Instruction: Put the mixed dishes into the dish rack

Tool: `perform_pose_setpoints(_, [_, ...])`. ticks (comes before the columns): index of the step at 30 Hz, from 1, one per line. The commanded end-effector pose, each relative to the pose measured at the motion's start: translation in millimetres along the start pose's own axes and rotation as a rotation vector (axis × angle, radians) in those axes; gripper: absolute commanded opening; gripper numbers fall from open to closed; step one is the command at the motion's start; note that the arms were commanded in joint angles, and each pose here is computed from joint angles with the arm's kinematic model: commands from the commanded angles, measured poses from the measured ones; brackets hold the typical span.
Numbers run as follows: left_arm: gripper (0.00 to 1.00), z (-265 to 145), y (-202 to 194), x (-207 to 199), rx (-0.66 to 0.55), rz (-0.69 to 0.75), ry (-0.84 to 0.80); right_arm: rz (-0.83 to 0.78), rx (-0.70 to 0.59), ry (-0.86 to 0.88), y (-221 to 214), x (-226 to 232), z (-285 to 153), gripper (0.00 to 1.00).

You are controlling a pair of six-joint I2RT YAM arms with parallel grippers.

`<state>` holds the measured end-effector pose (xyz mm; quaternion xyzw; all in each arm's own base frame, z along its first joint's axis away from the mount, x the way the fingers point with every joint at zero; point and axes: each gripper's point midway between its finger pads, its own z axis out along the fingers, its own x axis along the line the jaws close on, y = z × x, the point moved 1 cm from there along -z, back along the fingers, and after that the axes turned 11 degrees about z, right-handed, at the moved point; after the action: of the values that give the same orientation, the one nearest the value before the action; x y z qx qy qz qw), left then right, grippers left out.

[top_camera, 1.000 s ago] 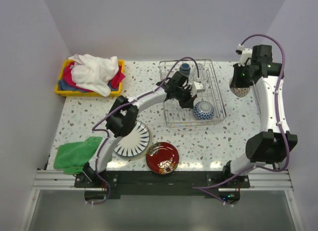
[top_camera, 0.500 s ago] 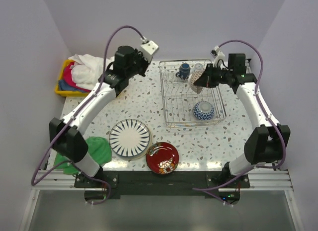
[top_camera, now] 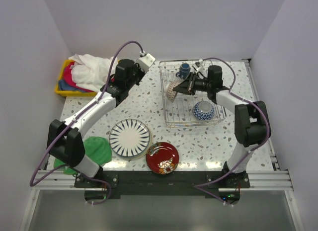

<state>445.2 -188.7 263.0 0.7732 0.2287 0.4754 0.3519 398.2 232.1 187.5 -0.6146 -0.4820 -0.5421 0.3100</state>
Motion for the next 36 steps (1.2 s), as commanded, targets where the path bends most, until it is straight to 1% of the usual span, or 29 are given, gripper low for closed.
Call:
perform_pose_setpoints(1, [0.10,0,12,16,-0.035,0.005,0.056,-0.006,0.052,0.087,-2,20,1,0.00])
perform_pose_setpoints(3, [0.10,0,15,18,-0.039,0.012,0.061,-0.043,0.065,0.063,-3,15,2,0.00])
perform_pose_setpoints(4, [0.10,0,15,18,-0.039,0.013,0.061,-0.009,0.090,0.026,-9,8,1,0.00])
perform_pose_setpoints(5, [0.10,1,13,17,-0.036,0.017,0.059,-0.052,0.101,0.017,-8,7,2,0.00])
perform_pose_setpoints(6, [0.10,1,13,17,-0.038,0.017,0.060,-0.007,0.132,-0.019,-15,-1,0,0.00])
perform_pose_setpoints(7, [0.10,2,12,17,-0.036,0.017,0.059,0.005,0.151,-0.036,-18,-5,-1,0.00])
perform_pose_setpoints(8, [0.10,3,10,14,-0.035,0.015,0.054,-0.029,0.168,-0.048,-19,-9,-1,0.00])
perform_pose_setpoints(9, [0.10,3,11,14,-0.039,0.013,0.053,0.026,0.206,-0.084,-28,-19,-3,0.00])
perform_pose_setpoints(11, [0.10,4,11,11,-0.042,0.009,0.042,0.020,0.234,-0.113,-34,-30,-4,0.00])
perform_pose_setpoints(12, [0.10,4,11,11,-0.044,0.007,0.042,0.067,0.262,-0.139,-40,-40,-6,0.00])
perform_pose_setpoints(13, [0.10,5,11,11,-0.043,0.009,0.039,0.077,0.278,-0.147,-44,-43,-7,0.00])
perform_pose_setpoints(17, [0.10,6,10,8,-0.048,0.007,0.028,0.036,0.329,-0.153,-49,-53,-8,0.00])
perform_pose_setpoints(18, [0.10,7,10,7,-0.046,0.009,0.025,0.071,0.354,-0.185,-56,-57,-13,0.00])
perform_pose_setpoints(19, [0.10,7,10,6,-0.049,0.007,0.021,0.025,0.369,-0.187,-52,-60,-12,0.00])
perform_pose_setpoints(21, [0.10,7,11,6,-0.053,0.007,0.018,0.047,0.409,-0.229,-60,-62,-20,0.00])
perform_pose_setpoints(22, [0.10,8,11,5,-0.055,0.007,0.016,-0.009,0.414,-0.228,-57,-60,-22,0.00])
perform_pose_setpoints(24, [0.11,8,10,5,-0.055,0.004,0.015,-0.030,0.419,-0.262,-59,-59,-30,0.00])
perform_pose_setpoints(25, [0.11,8,9,3,-0.054,0.003,0.011,-0.069,0.415,-0.273,-57,-59,-33,0.00])
perform_pose_setpoints(26, [0.12,8,9,3,-0.057,0.001,0.009,-0.100,0.405,-0.290,-55,-56,-37,0.04])
perform_pose_setpoints(27, [0.13,8,9,2,-0.059,0.000,0.007,-0.105,0.402,-0.372,-54,-64,-46,0.08])
perform_pose_setpoints(28, [0.13,8,9,0,-0.061,-0.003,0.001,-0.172,0.402,-0.397,-48,-64,-49,0.16])
perform_pose_setpoints(29, [0.14,8,9,0,-0.063,-0.004,0.001,-0.192,0.401,-0.429,-45,-66,-54,0.18])
perform_pose_setpoints(30, [0.14,7,10,0,-0.066,-0.006,-0.001,-0.205,0.401,-0.505,-44,-74,-63,0.19])
perform_pose_setpoints(31, [0.15,7,9,-2,-0.066,-0.004,-0.007,-0.239,0.394,-0.533,-39,-75,-68,0.21])
perform_pose_setpoints(33, [0.16,9,7,-4,-0.065,-0.004,-0.015,-0.287,0.356,-0.623,-28,-81,-82,0.25])
perform_pose_setpoints(34, [0.16,9,8,-5,-0.070,-0.005,-0.023,-0.306,0.347,-0.643,-26,-83,-88,0.26])
perform_pose_setpoints(35, [0.16,9,8,-7,-0.072,-0.008,-0.027,-0.321,0.341,-0.662,-24,-84,-92,0.30])
perform_pose_setpoints(36, [0.17,10,8,-7,-0.073,-0.006,-0.030,-0.334,0.341,-0.682,-24,-83,-97,0.32])
